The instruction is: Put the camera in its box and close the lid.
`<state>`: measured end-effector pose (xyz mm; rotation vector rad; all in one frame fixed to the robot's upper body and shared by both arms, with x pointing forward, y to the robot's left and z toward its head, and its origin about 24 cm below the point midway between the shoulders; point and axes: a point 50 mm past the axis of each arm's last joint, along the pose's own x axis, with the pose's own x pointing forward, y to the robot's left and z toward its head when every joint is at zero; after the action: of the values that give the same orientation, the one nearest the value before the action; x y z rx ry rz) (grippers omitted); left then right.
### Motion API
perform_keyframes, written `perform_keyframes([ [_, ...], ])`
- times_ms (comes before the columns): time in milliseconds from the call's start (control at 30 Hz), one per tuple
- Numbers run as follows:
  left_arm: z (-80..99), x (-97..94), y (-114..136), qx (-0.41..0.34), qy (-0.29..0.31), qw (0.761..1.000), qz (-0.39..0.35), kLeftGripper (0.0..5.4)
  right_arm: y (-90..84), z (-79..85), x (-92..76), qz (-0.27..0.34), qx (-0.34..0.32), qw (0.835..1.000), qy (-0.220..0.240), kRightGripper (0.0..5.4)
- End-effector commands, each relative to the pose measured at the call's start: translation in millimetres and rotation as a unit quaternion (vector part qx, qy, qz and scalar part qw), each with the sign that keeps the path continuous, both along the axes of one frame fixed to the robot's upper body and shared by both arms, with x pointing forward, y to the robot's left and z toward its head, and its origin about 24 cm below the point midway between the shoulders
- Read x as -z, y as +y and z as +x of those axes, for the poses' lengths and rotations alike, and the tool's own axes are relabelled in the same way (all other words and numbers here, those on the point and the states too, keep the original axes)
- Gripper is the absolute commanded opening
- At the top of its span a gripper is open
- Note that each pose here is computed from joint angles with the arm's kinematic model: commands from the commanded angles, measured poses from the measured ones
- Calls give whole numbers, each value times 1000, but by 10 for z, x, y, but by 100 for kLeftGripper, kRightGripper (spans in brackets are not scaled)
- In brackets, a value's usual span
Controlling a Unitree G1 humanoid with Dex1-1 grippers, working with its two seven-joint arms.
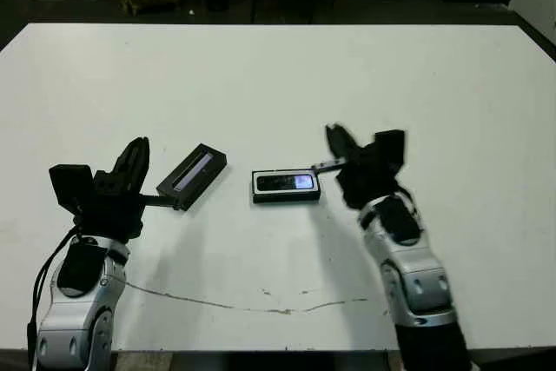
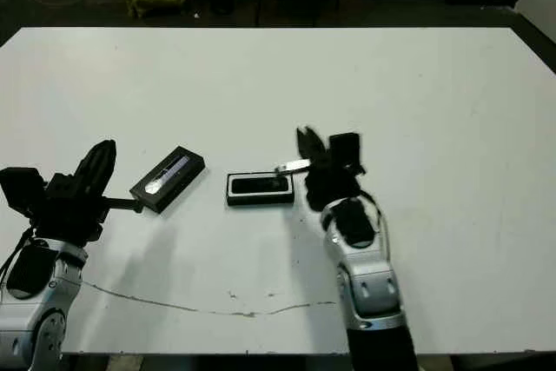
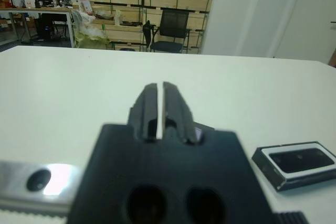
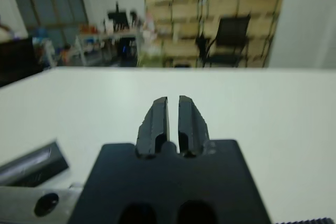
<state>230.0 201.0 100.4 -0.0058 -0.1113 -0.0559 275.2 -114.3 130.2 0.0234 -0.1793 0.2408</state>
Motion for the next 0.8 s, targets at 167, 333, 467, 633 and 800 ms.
perform_keyframes([
  [167, -28, 76, 20, -5, 21, 1000, 4, 0, -301, -180, -21, -4, 42, 999, -3, 2],
  [333, -27, 87, 25, -5, 22, 1000, 4, 0, -466, -308, 172, -14, 78, 997, 25, 2],
  [467, -23, 98, 17, -4, 23, 1000, 1, 0, -532, -386, 363, -13, 103, 994, 46, 2],
  [633, -18, 105, 3, -4, 21, 1000, 7, 0, -570, -398, 492, -13, 129, 991, 45, 2],
  [800, -8, 113, -14, 0, 22, 1000, 2, 0, -604, -364, 470, -9, 139, 990, 30, 2],
])
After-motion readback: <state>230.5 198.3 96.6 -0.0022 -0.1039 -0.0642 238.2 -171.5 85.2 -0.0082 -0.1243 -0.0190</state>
